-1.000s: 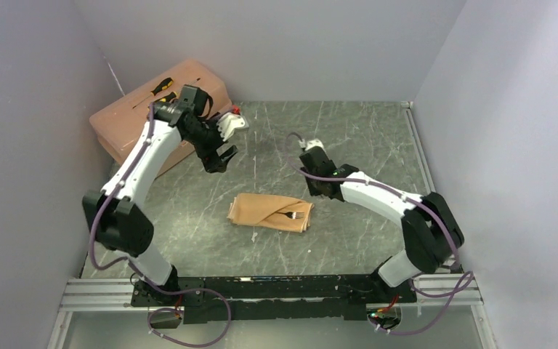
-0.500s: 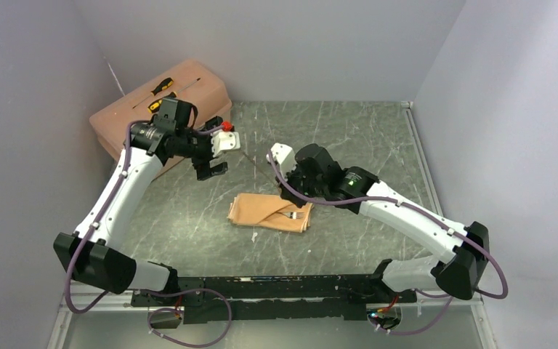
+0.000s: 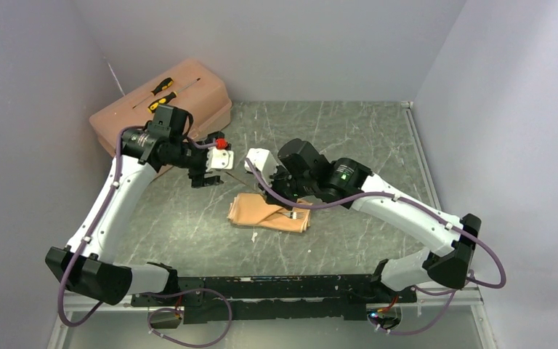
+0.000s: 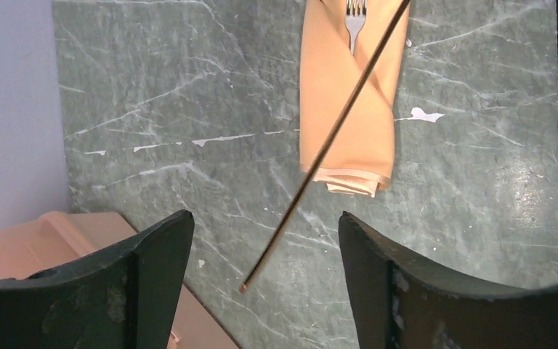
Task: Fold the napkin into a case and place the utensils inside
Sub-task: Pick up the fork at the center of the board.
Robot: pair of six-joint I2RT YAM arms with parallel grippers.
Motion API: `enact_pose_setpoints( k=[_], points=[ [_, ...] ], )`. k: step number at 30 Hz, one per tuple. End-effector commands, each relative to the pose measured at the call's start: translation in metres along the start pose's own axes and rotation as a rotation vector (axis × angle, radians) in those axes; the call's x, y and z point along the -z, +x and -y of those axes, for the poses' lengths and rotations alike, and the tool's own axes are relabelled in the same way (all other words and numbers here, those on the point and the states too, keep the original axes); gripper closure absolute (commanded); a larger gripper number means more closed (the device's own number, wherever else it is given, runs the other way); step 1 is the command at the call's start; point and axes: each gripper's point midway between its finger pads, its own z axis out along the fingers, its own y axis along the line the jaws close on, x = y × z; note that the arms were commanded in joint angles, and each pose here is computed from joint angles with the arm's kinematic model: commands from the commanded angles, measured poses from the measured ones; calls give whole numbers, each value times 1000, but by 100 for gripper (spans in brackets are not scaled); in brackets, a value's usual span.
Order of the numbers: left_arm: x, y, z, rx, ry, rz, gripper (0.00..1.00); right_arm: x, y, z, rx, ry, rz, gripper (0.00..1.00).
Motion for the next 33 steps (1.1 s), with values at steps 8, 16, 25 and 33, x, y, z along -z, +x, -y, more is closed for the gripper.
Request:
enact_pose_setpoints(
  k=[8,16,25,33],
  points=[
    [5,-9,2,-69,-23,10,97,5,-33,5,38,57,53,100],
    [13,5,-42,-310,-323,-104,97,5,-53,40,-276,198,125,33],
    [39,-26,-60,-886,-729,-98,97,64,-45,111,-878,221,407,15],
    [41,-44,-57,-1194,-852,-148,97,54,-43,99,-1115,-35,487,18]
  ],
)
